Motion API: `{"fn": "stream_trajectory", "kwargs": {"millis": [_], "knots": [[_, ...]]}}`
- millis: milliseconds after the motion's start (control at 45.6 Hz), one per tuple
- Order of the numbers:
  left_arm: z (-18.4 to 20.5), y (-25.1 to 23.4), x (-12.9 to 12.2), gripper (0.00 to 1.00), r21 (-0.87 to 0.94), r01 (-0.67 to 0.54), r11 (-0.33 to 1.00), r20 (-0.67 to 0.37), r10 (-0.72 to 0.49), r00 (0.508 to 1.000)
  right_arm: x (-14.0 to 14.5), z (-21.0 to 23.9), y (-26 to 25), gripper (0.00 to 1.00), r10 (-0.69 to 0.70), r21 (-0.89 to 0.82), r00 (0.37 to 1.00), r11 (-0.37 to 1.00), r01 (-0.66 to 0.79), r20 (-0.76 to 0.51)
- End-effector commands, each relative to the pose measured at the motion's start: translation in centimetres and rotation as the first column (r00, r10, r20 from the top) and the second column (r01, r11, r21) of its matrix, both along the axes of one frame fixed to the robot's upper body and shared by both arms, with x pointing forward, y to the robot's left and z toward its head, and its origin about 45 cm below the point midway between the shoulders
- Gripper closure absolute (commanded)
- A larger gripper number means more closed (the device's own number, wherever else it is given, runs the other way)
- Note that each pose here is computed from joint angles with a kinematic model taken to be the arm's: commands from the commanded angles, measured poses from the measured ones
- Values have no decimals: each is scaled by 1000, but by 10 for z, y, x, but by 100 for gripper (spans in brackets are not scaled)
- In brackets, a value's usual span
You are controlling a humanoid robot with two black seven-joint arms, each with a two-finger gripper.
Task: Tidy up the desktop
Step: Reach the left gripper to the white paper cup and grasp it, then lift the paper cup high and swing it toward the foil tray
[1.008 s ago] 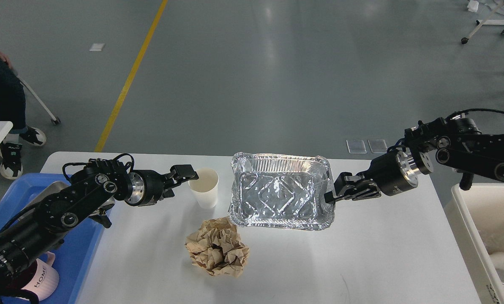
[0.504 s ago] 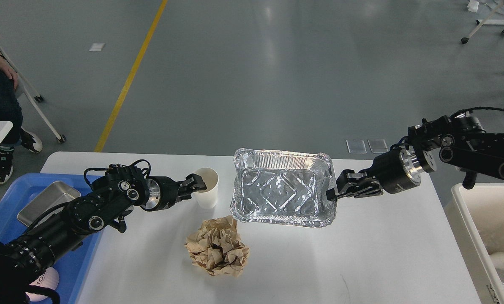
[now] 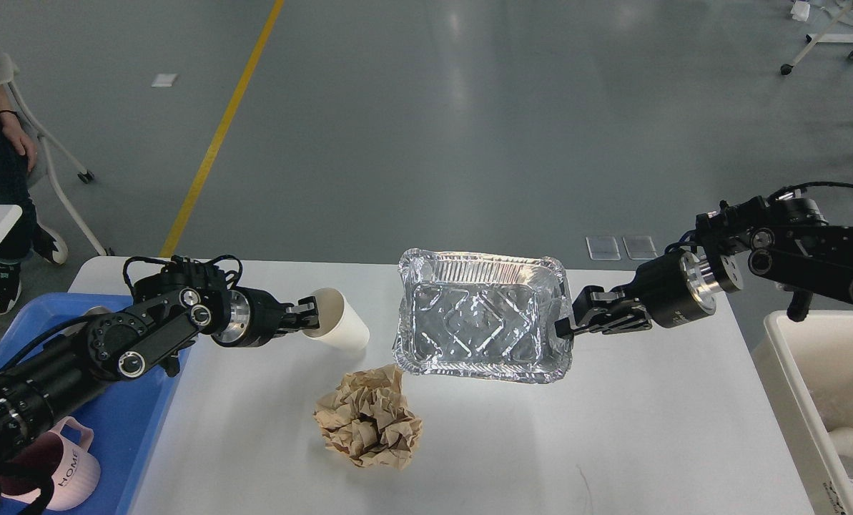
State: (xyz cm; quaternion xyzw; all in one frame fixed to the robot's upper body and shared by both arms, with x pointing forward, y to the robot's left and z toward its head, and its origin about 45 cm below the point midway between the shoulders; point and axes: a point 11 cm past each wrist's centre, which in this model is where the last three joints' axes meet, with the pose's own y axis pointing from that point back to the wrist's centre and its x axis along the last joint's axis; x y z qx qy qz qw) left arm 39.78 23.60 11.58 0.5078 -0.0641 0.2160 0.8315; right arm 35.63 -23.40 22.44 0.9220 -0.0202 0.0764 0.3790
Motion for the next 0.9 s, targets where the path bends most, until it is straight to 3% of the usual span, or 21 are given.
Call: {"fn": "stream_trajectory", "kwargs": {"millis": [0, 175, 504, 679, 876], "knots": [[13, 40, -8, 100, 36, -2, 999, 2, 2, 1000, 0, 0, 1, 100, 2, -1, 1000, 1000, -2, 0], [37, 113, -33, 100, 104, -22, 994, -2, 22, 1000, 1, 1, 2, 100, 2, 2, 1000, 1000, -2, 3], [159, 225, -67, 100, 151, -80, 985, 188, 51, 981, 3, 2, 3, 100, 4, 2, 1000, 1000, -4, 10], [212, 253, -79, 100, 138, -94, 986, 252, 57, 966, 4, 3, 5, 100, 8, 0, 1000, 1000, -8, 13], [250, 237, -59, 100, 84, -72, 994, 366, 36, 930, 4, 1, 9, 100, 16, 0, 1000, 1000, -16, 11]]}}
